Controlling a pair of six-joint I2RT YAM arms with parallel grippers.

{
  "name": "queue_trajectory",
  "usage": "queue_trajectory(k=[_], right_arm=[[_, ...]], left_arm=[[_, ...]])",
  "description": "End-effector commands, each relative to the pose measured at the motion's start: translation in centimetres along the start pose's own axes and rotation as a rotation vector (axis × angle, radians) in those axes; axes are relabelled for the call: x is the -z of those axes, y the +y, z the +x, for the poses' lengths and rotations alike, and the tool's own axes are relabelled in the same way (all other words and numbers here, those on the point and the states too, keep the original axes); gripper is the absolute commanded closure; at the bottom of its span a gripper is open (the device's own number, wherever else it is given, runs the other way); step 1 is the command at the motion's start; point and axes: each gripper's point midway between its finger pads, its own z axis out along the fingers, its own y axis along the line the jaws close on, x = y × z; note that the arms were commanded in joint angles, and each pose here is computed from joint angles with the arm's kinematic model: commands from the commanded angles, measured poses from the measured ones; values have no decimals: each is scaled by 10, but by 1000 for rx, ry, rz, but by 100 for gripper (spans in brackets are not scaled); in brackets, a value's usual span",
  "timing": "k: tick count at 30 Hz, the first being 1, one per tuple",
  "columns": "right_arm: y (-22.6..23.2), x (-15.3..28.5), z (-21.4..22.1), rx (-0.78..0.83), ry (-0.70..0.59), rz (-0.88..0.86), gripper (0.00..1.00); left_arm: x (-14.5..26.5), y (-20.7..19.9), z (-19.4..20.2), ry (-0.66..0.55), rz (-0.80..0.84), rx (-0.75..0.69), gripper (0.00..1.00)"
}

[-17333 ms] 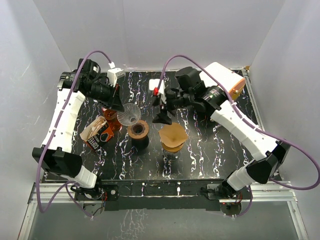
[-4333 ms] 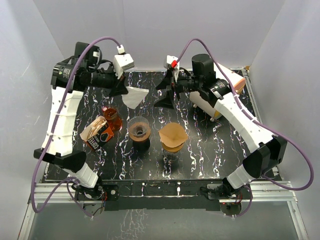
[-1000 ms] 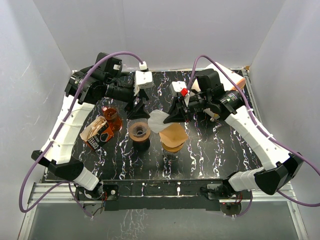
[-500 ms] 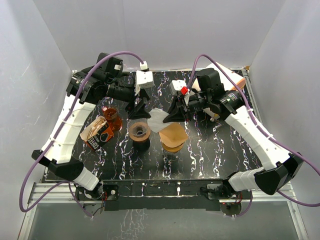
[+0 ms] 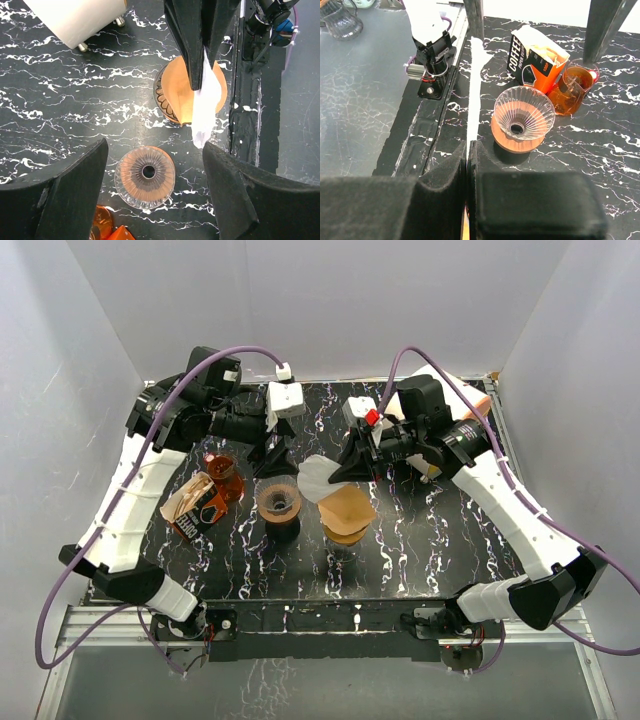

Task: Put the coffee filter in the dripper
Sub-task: Place the coffee filter in the coffee dripper.

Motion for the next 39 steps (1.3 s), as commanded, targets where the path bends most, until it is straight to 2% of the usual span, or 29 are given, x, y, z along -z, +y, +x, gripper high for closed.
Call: queue_trajectory(k=[1,15,33,39], right_arm=[[5,4,-11,60,-32,-4,100],[8,4,-15,64,-42,-19,100],[-4,0,-18,25,-50,8,100],[-12,2,-15,30,-32,53,100]], left_arm=[[19,-8,-20,-62,-38,-52,24],[2,-1,-14,-52,-4,0,25],[-4,-19,-11,-71,103,20,23],[1,-20,-10,-64,81,6,23]])
